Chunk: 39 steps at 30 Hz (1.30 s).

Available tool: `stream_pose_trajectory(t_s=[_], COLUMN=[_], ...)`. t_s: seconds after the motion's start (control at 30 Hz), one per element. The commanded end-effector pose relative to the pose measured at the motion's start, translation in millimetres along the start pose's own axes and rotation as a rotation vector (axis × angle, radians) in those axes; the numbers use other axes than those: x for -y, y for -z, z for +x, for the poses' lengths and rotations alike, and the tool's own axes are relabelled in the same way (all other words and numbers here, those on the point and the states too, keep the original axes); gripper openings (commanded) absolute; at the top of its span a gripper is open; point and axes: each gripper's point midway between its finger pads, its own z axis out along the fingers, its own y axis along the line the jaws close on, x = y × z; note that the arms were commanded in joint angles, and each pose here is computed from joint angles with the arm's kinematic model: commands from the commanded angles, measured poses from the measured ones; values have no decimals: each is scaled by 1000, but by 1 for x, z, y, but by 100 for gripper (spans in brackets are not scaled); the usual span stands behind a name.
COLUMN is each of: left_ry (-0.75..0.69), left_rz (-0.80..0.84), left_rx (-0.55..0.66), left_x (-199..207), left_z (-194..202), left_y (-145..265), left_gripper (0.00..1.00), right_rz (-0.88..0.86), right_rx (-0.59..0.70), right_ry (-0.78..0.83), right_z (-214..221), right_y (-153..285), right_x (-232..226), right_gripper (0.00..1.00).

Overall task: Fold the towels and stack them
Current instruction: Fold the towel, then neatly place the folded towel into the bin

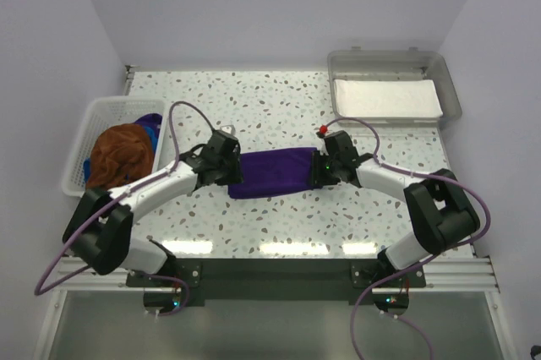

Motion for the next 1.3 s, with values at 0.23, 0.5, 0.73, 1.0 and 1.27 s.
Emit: stream_pose_trajectory(t_s=[0.23, 0.5, 0.73, 1.0, 1.27], left_ry=[15, 23, -162, -323, -558], left_rz=[-185, -323, -238, -59, 86], left_rx=[-113, -110, -27, 44, 31], left_x=[-50, -102, -43, 57, 181], left_z=[57, 53, -2, -22, 16], left_y=[-37, -33, -14, 3, -17], left_gripper=[32, 34, 64, 82, 78], right_rz=[25, 4, 26, 200, 245], right_rx=[-19, -20, 48, 96, 66], right_ry=[-47, -33, 43, -49, -300], right_z=[19, 20, -16, -45, -29], right_y=[-7, -2, 34, 72, 68], right_x=[8, -5, -15, 57, 105], right_gripper=[38, 40, 58, 80, 95])
